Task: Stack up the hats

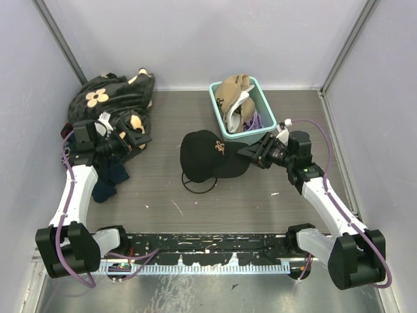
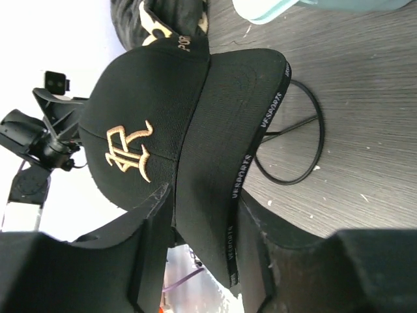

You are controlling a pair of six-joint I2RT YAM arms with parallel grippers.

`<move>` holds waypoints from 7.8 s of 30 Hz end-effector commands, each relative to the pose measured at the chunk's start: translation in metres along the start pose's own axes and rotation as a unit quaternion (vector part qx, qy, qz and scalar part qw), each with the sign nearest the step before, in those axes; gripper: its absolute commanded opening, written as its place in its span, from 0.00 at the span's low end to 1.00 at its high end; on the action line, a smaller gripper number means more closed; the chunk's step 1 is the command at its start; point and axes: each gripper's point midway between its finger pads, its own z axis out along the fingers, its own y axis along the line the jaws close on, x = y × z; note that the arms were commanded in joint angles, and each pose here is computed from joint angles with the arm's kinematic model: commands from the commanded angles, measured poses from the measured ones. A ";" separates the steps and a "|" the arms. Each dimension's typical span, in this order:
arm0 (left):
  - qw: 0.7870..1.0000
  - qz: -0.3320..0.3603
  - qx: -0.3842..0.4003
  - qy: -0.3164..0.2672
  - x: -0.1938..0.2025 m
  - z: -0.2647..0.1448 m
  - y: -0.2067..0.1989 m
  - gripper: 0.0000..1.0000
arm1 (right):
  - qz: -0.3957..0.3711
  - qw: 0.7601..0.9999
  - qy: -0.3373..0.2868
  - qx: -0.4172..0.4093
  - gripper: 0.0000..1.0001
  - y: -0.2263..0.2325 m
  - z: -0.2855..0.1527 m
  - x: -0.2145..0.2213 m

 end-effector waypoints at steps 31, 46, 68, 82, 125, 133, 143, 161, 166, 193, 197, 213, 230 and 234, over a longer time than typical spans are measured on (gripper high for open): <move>0.999 -0.018 0.006 0.037 0.030 0.010 0.026 0.98 | -0.190 0.959 -0.086 0.190 0.68 -0.004 -0.026 -0.078; 0.997 0.075 0.001 0.013 0.020 -0.022 -0.047 0.98 | -0.221 0.953 -0.095 0.182 0.68 0.029 0.019 -0.146; 0.989 0.125 -0.046 0.061 0.074 0.026 -0.089 0.90 | -0.209 0.955 -0.104 0.182 0.68 0.022 0.025 -0.163; 0.989 0.111 -0.053 0.080 0.086 0.051 -0.085 0.49 | -0.195 0.958 -0.104 0.182 0.67 0.016 0.027 -0.170; 0.981 0.118 -0.115 0.099 0.092 0.066 -0.040 0.22 | -0.259 0.891 -0.110 0.357 0.48 0.042 0.126 -0.141; 0.982 0.114 -0.115 0.098 0.091 0.063 -0.038 0.22 | -0.255 0.894 -0.129 0.344 0.46 0.041 0.150 -0.151; 0.983 0.109 -0.116 0.096 0.088 0.062 -0.035 0.22 | -0.245 0.891 -0.127 0.360 0.24 0.020 0.172 -0.153; 0.980 0.095 -0.135 0.108 0.089 0.065 -0.002 0.19 | -0.301 0.913 -0.212 0.176 0.01 0.153 0.057 -0.193; 0.978 0.096 -0.147 0.110 0.085 0.065 0.009 0.15 | -0.270 0.937 -0.197 0.099 0.01 0.167 0.028 -0.209; 0.986 0.133 -0.061 0.082 0.070 0.031 -0.020 0.19 | -0.247 0.961 -0.098 0.078 0.01 0.123 0.025 -0.181; 0.987 0.128 -0.055 0.076 0.070 0.024 -0.026 0.37 | -0.244 0.962 -0.091 0.083 0.01 0.117 0.027 -0.178; 0.988 0.127 -0.069 0.052 0.060 -0.002 -0.044 0.43 | -0.234 0.964 -0.076 0.096 0.01 0.097 0.032 -0.169; 0.983 0.124 -0.116 0.070 0.068 0.010 -0.010 0.01 | -0.259 0.958 -0.095 0.081 0.01 0.130 0.014 -0.173; 0.979 0.124 -0.141 0.076 0.066 0.016 0.014 0.00 | -0.269 0.955 -0.103 0.073 0.01 0.145 0.005 -0.175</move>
